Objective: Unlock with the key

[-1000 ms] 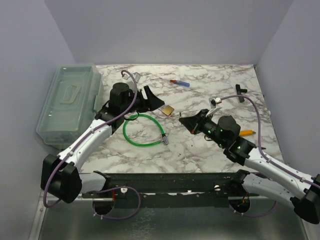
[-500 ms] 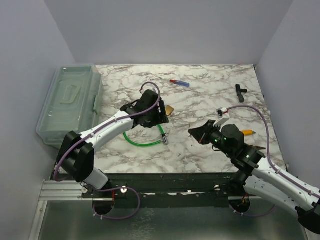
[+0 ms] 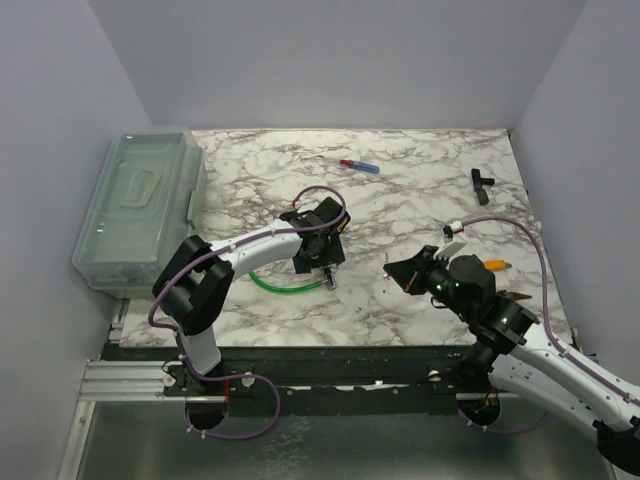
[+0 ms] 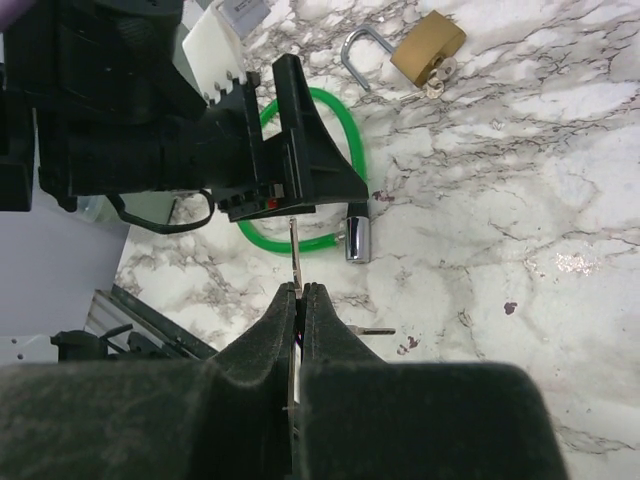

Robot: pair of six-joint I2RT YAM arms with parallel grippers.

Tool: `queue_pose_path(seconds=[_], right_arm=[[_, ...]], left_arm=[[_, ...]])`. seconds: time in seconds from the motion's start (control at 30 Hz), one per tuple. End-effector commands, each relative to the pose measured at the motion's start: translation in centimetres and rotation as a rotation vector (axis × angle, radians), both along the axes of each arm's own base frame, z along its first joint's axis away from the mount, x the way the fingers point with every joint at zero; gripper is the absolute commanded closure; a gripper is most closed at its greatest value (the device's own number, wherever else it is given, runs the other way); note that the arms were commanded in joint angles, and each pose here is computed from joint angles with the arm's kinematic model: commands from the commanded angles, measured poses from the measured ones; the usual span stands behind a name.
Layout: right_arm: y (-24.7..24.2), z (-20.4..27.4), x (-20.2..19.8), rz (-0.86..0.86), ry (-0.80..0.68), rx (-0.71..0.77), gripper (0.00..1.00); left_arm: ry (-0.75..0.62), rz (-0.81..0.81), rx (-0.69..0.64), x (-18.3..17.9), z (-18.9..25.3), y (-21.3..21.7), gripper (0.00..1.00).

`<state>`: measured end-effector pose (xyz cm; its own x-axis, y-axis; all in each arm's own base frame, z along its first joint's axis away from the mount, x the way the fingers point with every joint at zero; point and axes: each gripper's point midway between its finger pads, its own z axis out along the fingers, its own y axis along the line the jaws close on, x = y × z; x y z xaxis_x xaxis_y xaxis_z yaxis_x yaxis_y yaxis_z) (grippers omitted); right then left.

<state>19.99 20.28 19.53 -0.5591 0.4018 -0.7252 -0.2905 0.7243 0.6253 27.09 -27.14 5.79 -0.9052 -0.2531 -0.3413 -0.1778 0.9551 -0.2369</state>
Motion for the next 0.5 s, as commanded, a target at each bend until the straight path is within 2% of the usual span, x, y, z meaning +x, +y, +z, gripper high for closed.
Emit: queue_pose_path(seconds=[0.0, 0.2, 0.47], right_arm=[[-0.9, -1.1, 0.0, -0.036, 0.016, -0.033, 0.99], [-1.0, -1.5, -0.1, -0.032, 0.021, -0.042, 0.99], [-1.9, -1.8, -0.5, -0.048, 0.018, -0.055, 0.99]], left_arm=[[-0.004, 0.062, 0.033, 0.6, -0.7, -0.7, 0.25], [0.005, 0.02, 0.074, 1.0, -2.2, -2.3, 0.32], [0.019, 0.034, 0.159, 0.4, -3.3, -1.2, 0.39]])
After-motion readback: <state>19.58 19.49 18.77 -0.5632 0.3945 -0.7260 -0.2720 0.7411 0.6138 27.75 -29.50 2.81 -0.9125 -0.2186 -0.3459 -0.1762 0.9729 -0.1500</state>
